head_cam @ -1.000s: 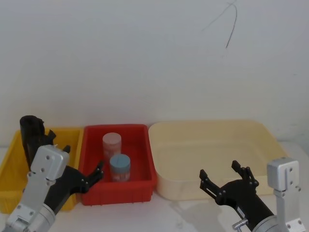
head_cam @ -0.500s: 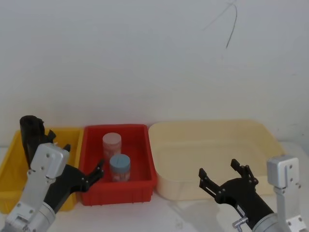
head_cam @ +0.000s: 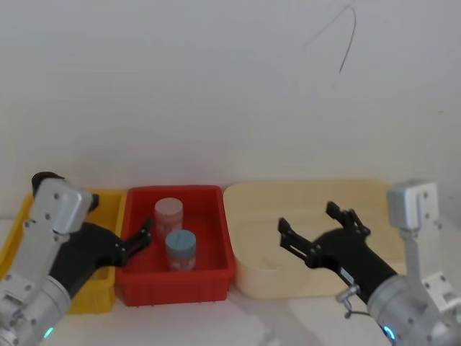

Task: Pick up the garbage bag with the one hand and transfer it to the other hand.

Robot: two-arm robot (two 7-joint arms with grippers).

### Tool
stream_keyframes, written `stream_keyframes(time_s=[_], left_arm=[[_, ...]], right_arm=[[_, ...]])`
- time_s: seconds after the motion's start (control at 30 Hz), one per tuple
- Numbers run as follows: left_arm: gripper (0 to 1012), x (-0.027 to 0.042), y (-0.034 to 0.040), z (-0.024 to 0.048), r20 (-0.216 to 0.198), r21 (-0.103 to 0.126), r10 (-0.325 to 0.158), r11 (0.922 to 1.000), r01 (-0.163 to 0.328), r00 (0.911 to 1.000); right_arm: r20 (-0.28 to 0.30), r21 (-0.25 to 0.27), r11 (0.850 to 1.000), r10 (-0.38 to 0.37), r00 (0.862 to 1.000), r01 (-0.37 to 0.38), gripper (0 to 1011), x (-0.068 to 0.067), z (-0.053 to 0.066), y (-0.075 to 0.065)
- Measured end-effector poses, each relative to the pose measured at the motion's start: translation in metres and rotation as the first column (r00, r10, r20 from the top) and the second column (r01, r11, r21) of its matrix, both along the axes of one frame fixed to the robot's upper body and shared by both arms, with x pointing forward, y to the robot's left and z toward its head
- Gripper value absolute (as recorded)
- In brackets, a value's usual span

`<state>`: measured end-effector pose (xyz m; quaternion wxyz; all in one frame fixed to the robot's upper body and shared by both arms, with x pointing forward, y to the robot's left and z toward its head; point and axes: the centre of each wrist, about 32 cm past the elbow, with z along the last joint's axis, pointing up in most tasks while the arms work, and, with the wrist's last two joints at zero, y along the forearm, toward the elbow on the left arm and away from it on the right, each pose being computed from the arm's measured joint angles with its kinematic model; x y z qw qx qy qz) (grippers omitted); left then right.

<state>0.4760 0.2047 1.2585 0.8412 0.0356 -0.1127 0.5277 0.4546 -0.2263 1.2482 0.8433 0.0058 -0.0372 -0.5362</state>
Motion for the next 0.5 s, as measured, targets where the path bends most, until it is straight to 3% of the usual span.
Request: stream_keyframes(time_s=[0.17,0.27,0.4,0.43,0.5], left_arm=[[1001,-0.0106,0.0078,0.0142,-0.036,-0.006,0.007,1.0000,-0.007,0.9993],[1001,-0.0175,0.0131,0.0188,-0.060,-0.010,0.014,0.9998,-0.014,0.9981],[1001,-0.0282,0.0217,0.0219,-0.097,-0.017,0.029,0.9994,-0.030,0.9948],[1001,-0.0282,0.0217,0.0219,-0.097,-0.017,0.029,0.9994,-0.030,0.9948],[1001,-0.0363,0.0289,0.0222,-0.129,-0.019,0.047,0.9986,-0.050,0.9905]], right_arm=[[-0.002,-0.014,0.999,0.040,0.999,-0.040,1001,0.006,0.017,0.012],[-0.006,-0.029,0.998,0.062,0.998,-0.062,1001,0.010,0.024,0.019],[-0.019,-0.049,0.995,0.088,0.996,-0.089,1001,0.017,0.028,0.028],[-0.021,-0.053,0.994,0.092,0.996,-0.093,1001,0.018,0.029,0.029],[-0.034,-0.070,0.991,0.113,0.993,-0.115,1001,0.024,0.029,0.036]])
